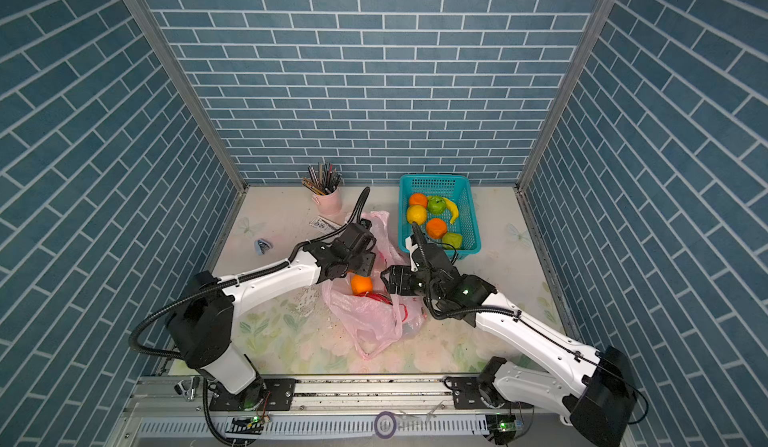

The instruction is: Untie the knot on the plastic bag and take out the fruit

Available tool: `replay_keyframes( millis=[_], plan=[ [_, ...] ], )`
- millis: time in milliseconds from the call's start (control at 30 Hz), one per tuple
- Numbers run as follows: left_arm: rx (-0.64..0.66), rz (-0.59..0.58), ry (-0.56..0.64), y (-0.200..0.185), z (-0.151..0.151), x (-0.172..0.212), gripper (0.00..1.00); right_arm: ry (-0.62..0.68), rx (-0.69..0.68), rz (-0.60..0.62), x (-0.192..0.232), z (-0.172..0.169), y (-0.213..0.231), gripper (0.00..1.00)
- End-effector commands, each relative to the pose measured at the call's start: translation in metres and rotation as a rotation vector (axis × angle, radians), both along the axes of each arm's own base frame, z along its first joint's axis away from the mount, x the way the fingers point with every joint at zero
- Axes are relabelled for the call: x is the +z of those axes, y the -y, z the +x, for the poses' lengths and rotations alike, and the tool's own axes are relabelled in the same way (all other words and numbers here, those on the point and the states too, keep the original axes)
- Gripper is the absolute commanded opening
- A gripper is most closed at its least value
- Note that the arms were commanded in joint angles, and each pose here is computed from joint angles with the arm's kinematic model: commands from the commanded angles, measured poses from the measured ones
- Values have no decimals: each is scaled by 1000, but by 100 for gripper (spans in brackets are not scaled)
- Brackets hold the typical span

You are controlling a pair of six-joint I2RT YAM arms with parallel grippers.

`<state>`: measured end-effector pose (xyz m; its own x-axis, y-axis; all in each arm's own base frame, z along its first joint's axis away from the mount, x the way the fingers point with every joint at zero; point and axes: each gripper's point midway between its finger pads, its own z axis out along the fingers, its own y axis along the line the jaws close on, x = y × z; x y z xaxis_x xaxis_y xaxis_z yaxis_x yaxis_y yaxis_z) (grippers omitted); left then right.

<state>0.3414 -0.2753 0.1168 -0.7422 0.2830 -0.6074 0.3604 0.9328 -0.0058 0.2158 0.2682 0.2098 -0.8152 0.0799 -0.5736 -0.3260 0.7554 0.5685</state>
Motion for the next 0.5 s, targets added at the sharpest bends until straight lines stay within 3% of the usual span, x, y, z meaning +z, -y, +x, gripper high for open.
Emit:
replay_keyframes(
  millis=[0, 467],
  plan=[
    [-9, 72, -15, -6, 7, -7, 63, 45, -34, -3, 16, 4, 7, 83],
    [-8, 230, -51, -20, 28, -52, 69, 103, 43, 27, 44, 6, -8, 84]
  ],
)
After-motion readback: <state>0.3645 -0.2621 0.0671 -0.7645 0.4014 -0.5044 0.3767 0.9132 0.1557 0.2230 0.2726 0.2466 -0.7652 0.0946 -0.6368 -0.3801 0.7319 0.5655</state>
